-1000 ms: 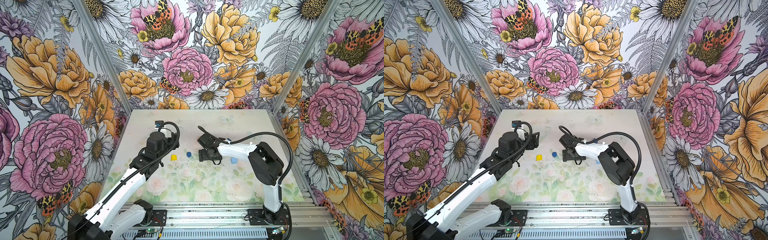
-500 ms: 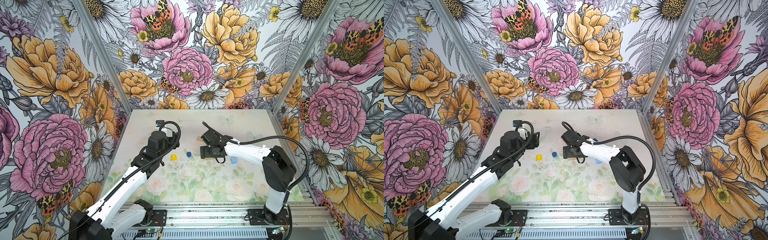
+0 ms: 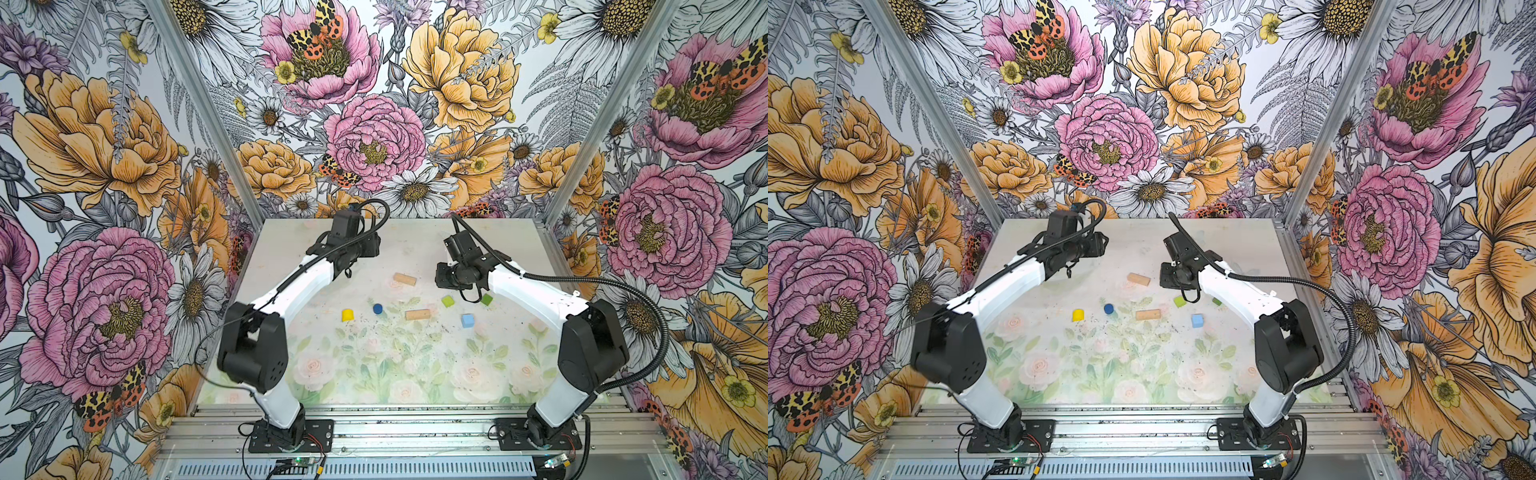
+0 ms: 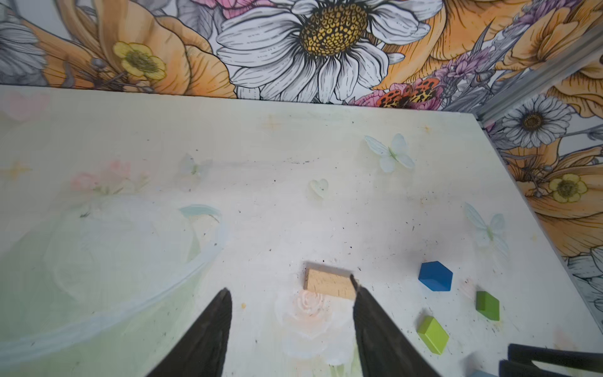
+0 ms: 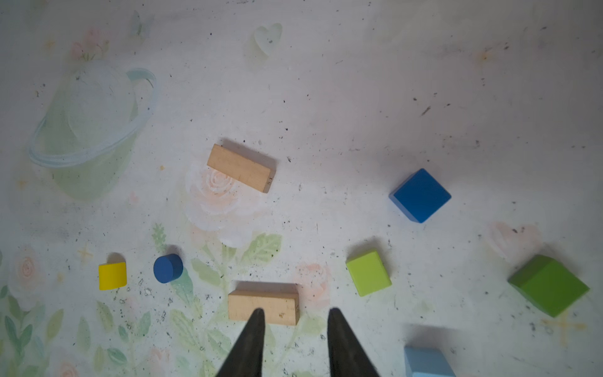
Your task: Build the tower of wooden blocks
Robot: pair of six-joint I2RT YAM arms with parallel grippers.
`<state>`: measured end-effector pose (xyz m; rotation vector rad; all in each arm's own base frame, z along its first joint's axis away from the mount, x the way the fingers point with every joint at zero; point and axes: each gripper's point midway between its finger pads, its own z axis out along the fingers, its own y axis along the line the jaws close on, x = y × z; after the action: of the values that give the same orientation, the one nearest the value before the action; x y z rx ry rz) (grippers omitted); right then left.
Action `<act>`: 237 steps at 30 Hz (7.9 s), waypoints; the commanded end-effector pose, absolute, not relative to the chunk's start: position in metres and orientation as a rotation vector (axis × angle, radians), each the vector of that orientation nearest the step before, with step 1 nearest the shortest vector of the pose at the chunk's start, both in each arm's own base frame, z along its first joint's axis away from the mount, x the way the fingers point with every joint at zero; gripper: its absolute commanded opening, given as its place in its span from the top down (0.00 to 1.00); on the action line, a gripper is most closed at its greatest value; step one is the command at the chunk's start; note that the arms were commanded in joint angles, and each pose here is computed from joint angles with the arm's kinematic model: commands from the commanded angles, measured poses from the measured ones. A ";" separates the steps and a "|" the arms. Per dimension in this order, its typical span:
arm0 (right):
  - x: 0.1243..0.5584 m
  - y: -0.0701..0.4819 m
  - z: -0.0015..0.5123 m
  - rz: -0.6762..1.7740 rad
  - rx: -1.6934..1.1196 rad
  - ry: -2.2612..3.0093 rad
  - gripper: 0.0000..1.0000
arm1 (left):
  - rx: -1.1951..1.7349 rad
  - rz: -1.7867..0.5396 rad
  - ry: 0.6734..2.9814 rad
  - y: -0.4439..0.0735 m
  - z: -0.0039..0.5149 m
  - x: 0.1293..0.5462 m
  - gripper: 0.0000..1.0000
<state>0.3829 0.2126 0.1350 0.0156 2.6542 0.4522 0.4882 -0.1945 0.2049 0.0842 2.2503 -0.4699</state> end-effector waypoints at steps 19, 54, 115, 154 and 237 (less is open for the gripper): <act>0.445 0.279 0.079 0.951 0.070 2.689 0.60 | 0.247 -0.749 2.654 -0.247 0.066 0.522 0.48; 0.458 0.275 0.041 0.949 0.141 2.743 0.69 | 0.298 -0.798 2.781 -0.271 0.028 0.479 0.77; 0.455 0.276 0.027 0.949 0.141 2.772 0.81 | 0.304 -0.779 2.815 -0.275 0.037 0.447 0.82; 0.371 0.260 0.013 0.798 0.045 2.872 0.85 | 0.463 -0.666 2.914 -0.310 0.019 0.355 0.87; 0.332 0.250 0.028 0.827 0.127 2.783 0.73 | 0.283 -0.920 2.763 -0.300 0.053 0.302 0.75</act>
<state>0.3270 0.2422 0.0270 0.1301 2.7945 0.8062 0.3039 -0.2888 0.0607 0.2858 2.7611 -0.8463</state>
